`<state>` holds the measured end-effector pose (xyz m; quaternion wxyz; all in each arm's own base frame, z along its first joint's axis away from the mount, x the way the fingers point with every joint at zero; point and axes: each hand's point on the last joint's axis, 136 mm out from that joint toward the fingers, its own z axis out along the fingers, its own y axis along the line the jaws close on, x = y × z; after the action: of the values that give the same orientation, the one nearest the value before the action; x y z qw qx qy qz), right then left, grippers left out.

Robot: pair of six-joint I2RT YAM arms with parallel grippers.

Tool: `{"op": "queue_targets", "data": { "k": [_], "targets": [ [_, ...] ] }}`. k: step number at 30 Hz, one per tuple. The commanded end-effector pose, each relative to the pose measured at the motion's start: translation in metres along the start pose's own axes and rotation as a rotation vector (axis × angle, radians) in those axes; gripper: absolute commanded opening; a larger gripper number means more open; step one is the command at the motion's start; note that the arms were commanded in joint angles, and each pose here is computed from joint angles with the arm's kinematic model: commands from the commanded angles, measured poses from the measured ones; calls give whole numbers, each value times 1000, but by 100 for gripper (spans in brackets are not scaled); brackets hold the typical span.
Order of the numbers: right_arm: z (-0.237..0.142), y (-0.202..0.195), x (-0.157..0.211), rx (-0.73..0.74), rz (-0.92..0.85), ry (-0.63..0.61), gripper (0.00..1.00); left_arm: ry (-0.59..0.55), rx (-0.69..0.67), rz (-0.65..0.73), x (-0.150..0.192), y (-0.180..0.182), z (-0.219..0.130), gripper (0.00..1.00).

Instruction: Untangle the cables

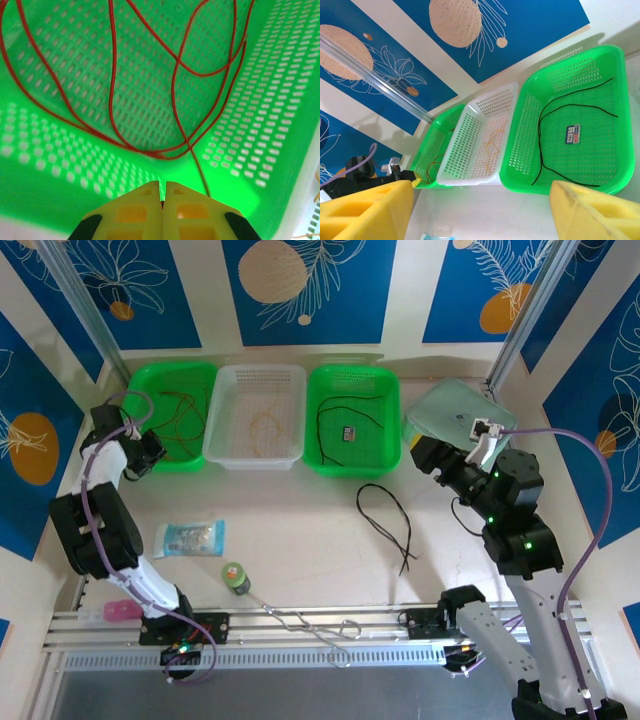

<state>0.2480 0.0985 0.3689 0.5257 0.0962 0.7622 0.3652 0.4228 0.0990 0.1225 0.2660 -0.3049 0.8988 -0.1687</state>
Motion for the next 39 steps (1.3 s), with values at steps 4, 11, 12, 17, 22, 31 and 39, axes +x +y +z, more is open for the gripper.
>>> {"op": "queue_targets", "data": {
  "k": [4, 11, 12, 17, 22, 31, 39],
  "targets": [
    [-4, 9, -14, -11, -26, -40, 72, 18, -32, 81, -23, -1, 20, 0],
    [-1, 10, -17, -7, -25, -36, 72, 83, -98, 148, -30, 7, 48, 0],
    [-1, 11, -18, -8, -24, -36, 72, 97, -106, 154, -30, 8, 51, 0],
    [0, 14, -21, -12, -24, -35, 72, 116, -136, 181, -32, 12, 54, 0],
    [-2, 15, -19, -20, -13, -35, 72, 81, -134, 195, -39, 7, 45, 23],
    [-17, -5, -6, 97, 64, -2, 72, -176, -169, 283, -80, -28, -36, 72],
    [-5, -75, 68, 426, 212, 295, 70, -337, -77, 391, -82, -82, -115, 73]
  ]
}}
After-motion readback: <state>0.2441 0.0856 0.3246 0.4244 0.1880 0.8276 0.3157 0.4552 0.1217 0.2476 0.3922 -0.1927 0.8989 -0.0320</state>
